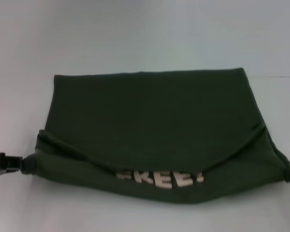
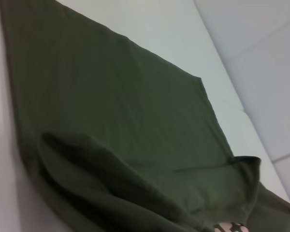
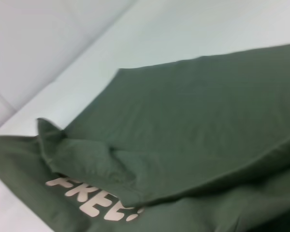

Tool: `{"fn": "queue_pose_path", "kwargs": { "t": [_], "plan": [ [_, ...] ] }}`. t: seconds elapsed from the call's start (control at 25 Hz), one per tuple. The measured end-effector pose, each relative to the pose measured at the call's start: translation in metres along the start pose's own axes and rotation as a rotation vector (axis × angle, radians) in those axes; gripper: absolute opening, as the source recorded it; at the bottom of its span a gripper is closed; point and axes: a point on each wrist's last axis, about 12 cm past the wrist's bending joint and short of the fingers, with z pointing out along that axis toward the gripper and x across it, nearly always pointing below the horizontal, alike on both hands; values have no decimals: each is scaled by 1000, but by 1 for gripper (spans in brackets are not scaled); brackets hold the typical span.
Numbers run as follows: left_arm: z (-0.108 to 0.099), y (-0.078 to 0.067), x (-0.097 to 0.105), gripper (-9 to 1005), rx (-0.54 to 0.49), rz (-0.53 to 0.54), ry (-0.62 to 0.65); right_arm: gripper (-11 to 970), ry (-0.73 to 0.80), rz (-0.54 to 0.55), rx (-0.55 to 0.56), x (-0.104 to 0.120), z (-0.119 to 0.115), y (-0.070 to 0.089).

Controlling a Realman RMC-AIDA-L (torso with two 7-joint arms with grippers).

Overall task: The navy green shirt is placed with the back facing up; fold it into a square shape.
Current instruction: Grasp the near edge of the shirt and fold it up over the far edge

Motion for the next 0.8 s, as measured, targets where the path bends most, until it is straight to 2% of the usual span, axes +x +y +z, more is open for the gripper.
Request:
{"fn": "queue_pose_path", "kwargs": {
  "t": [0.12,0.24,0.4,0.44,0.48,0.64,0.68,0.8],
  "plan": [
    [-4,-4,1,43,30,5,24,35,-3,-29,-30,4,-9,3],
    [-6,-6,-4,42,46,5,-2,35,-48,-40,-20,-5,-13,0],
    [-10,-5,-15,42,55,-18,-94,34,-120,-54,7,-36,-8,-7],
    [-9,-3,-30,42,55,-45,-192,34,-134,-53,23,-43,-6,-10],
    [-8,-2,-34,42,49,-50,-214,34,-146,-52,33,-52,-2,-12],
    [3,2,-54,42,13,-75,-310,34,-197,-42,75,-95,18,-18],
    [7,3,-59,42,2,-79,-330,34,-197,-42,75,-95,18,-18],
    [20,6,-72,42,-35,-89,-386,34,-229,-32,118,-117,35,-22]
  ]
}}
